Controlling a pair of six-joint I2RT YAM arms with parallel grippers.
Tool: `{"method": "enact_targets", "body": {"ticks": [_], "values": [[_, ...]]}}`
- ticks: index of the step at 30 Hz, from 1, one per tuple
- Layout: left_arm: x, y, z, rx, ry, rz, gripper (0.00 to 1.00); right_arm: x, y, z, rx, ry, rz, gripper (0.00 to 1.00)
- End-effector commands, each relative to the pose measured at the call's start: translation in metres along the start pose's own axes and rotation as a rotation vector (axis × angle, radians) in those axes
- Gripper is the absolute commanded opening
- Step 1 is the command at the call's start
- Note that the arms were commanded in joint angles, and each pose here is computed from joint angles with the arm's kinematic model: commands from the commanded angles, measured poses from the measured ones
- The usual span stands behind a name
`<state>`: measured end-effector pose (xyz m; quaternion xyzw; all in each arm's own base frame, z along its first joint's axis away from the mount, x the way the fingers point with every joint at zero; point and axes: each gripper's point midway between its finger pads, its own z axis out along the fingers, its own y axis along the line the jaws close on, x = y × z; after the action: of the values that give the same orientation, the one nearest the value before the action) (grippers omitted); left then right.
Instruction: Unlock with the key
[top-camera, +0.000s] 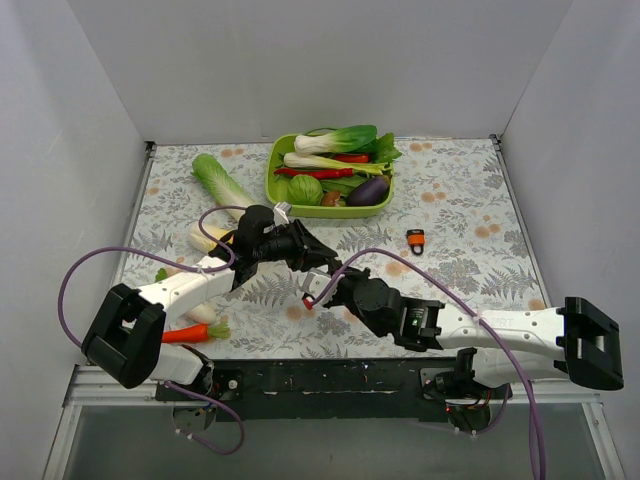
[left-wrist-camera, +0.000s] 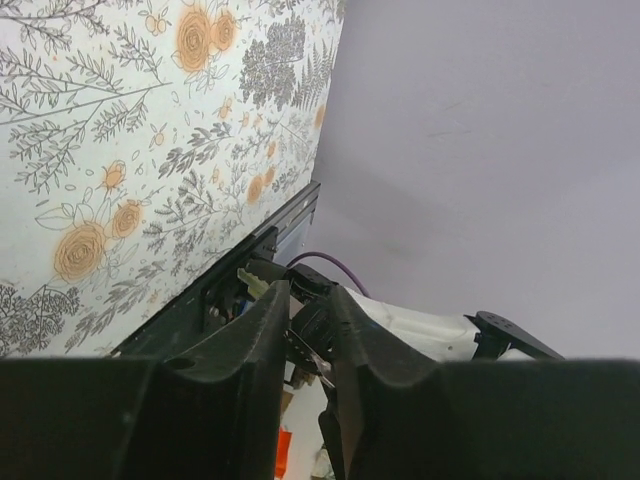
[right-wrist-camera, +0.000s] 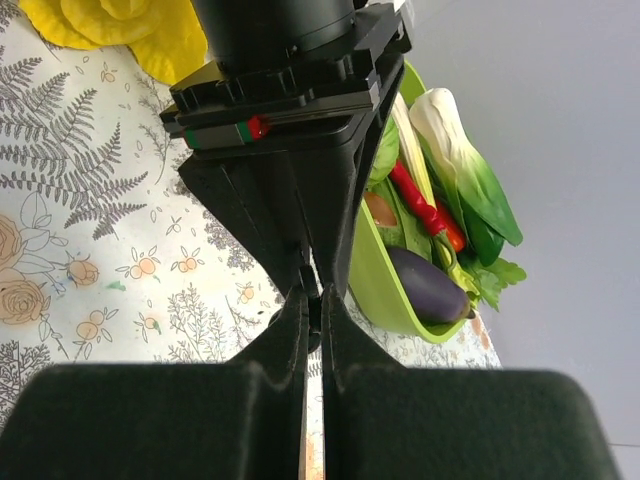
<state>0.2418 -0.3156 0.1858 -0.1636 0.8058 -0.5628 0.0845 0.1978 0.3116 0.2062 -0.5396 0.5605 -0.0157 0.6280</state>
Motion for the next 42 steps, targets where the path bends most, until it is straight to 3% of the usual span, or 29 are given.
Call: {"method": "enact_targets", "body": {"ticks": [1, 7, 12, 19, 23, 24, 26, 27, 28, 33, 37, 38, 42], "values": [[0.005, -0.023, -0.003, 0.024, 0.037, -0.204, 0.2, -0.007, -0.009, -0.001, 0.06, -0.012, -0.024, 0.01], [0.008, -0.017, 0.0, -0.019, 0.061, -0.192, 0.22, 0.0, -0.003, -0.001, 0.063, 0.026, -0.104, 0.01], [0.006, -0.016, 0.002, -0.039, 0.065, -0.174, 0.0, 0.008, 0.006, -0.001, 0.061, 0.068, -0.19, 0.01], [-0.008, -0.018, -0.001, -0.031, -0.001, -0.087, 0.0, 0.007, 0.005, -0.003, 0.094, 0.077, -0.162, 0.01], [-0.03, -0.028, -0.01, -0.003, -0.128, 0.063, 0.0, 0.0, 0.003, -0.01, 0.051, 0.041, -0.01, 0.23], [-0.031, -0.033, -0.012, 0.009, -0.141, 0.103, 0.0, 0.006, -0.001, -0.014, 0.037, 0.053, 0.08, 0.37], [-0.036, -0.036, -0.016, 0.015, -0.176, 0.192, 0.0, -0.001, 0.002, -0.015, -0.035, 0.016, 0.178, 0.52], [-0.039, -0.038, -0.018, 0.018, -0.193, 0.219, 0.0, -0.004, -0.001, -0.02, -0.054, 0.0, 0.289, 0.67], [-0.042, -0.04, -0.02, 0.02, -0.209, 0.269, 0.0, 0.006, -0.008, -0.019, -0.064, 0.028, 0.334, 0.7], [-0.045, -0.055, -0.031, 0.089, -0.269, 0.428, 0.0, 0.001, -0.035, -0.029, -0.148, -0.074, 0.61, 0.78], [-0.034, -0.069, -0.036, 0.181, -0.244, 0.574, 0.0, -0.01, -0.046, -0.032, -0.282, -0.138, 0.843, 0.77], [-0.031, -0.066, -0.037, 0.196, -0.24, 0.602, 0.0, -0.026, -0.042, -0.037, -0.378, -0.188, 0.917, 0.76], [-0.012, -0.084, -0.057, 0.344, -0.26, 0.77, 0.0, -0.042, -0.062, -0.045, -0.495, -0.333, 1.098, 0.76]]}}
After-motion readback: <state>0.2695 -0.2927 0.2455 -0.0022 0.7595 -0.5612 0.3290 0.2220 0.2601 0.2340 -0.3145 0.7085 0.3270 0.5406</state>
